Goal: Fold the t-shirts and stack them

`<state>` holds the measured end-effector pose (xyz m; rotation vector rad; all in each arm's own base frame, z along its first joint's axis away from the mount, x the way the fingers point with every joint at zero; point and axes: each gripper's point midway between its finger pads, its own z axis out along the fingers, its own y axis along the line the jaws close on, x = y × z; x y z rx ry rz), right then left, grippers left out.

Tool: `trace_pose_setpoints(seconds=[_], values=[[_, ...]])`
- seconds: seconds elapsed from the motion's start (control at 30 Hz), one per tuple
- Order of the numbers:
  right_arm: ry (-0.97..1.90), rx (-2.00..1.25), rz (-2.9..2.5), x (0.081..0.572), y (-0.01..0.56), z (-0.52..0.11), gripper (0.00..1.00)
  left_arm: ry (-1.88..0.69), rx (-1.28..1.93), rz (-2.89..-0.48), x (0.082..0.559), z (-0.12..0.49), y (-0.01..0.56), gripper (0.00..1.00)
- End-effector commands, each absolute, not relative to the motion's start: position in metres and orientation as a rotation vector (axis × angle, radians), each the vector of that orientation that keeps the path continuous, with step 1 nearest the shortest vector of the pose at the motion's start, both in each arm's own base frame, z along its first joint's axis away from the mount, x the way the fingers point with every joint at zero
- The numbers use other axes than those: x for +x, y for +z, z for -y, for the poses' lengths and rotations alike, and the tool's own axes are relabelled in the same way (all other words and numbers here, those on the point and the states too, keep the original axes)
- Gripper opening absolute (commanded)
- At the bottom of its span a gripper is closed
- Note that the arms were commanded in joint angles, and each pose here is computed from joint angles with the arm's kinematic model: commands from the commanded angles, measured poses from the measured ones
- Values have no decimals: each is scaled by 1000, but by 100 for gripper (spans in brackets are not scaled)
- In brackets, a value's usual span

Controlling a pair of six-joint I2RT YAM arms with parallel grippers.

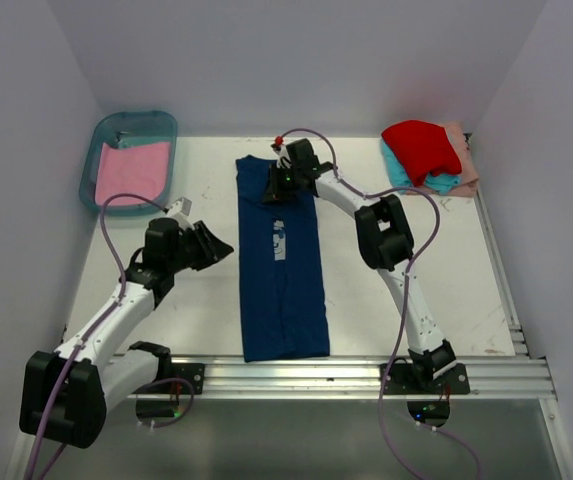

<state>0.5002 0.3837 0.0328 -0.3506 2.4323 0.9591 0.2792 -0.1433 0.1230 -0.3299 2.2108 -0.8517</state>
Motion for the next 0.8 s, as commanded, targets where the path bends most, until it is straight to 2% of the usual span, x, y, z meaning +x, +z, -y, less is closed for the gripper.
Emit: trace_pose_setpoints(seconds=[0.0, 0.27, 0.43, 0.77], values=[[934, -368, -2347, 507, 67, -388, 17, -804, -304, -2228, 279, 140, 114, 38], [882, -341, -2320, 519, 75, -385, 0, -818, -323, -2266, 278, 142, 91, 38], [884, -335, -2297, 524, 81, -385, 0, -876, -297, -2217, 285, 150, 93, 37], [1104, -303, -2144, 525, 120, -385, 0, -1096, -150, -1852, 330, 179, 152, 36]])
